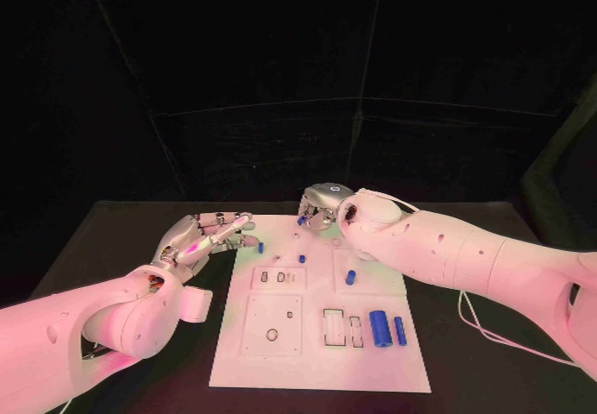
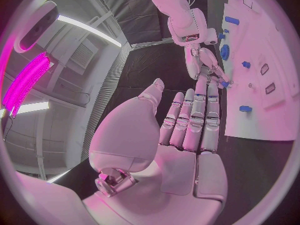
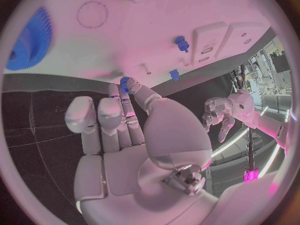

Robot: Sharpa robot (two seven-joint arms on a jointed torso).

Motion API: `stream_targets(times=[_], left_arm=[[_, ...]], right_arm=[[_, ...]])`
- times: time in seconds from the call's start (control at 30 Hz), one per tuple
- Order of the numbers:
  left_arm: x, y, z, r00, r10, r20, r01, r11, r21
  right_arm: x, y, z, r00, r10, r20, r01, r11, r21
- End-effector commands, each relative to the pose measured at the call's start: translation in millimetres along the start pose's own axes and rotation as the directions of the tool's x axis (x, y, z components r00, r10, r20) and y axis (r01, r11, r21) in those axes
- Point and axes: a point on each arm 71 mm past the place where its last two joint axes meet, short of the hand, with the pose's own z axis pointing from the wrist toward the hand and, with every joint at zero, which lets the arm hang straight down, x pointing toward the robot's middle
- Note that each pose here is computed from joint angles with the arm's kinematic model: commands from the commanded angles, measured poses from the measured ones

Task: Assemble the parts on the task board

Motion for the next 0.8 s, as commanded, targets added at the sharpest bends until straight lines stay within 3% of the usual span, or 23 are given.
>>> stream_targets(times=[0.03,0.53,0.67,0.8], left_arm=[[1.4,-1.2,0.5,1.0,-0.007,-0.013,0.007,1.0,0.004],[0.1,-0.7,0.6,1.0,-0.007,-0.014,0.007,1.0,-0.002],[-0.7,-0.7,0.4,1.0,-0.007,-0.013,0.007,1.0,-0.002],[-1.8,-1.1,-0.4,1.0,-0.007,-0.012,0.007,1.0,-0.002]], right_arm=[[-2.7,-0.1,0.2,1.0,-0.014,0.023,0.014,1.0,0.007],[-7.8,-0.6,-1.5,0.996,0.007,0.089,-0.006,1.0,-0.012],[-12.3,-9.8,-10.8,0.992,0.038,0.118,-0.038,0.999,-0.005],[-17.6,-31.0,-28.2,0.989,0.099,0.107,-0.106,0.993,0.055]])
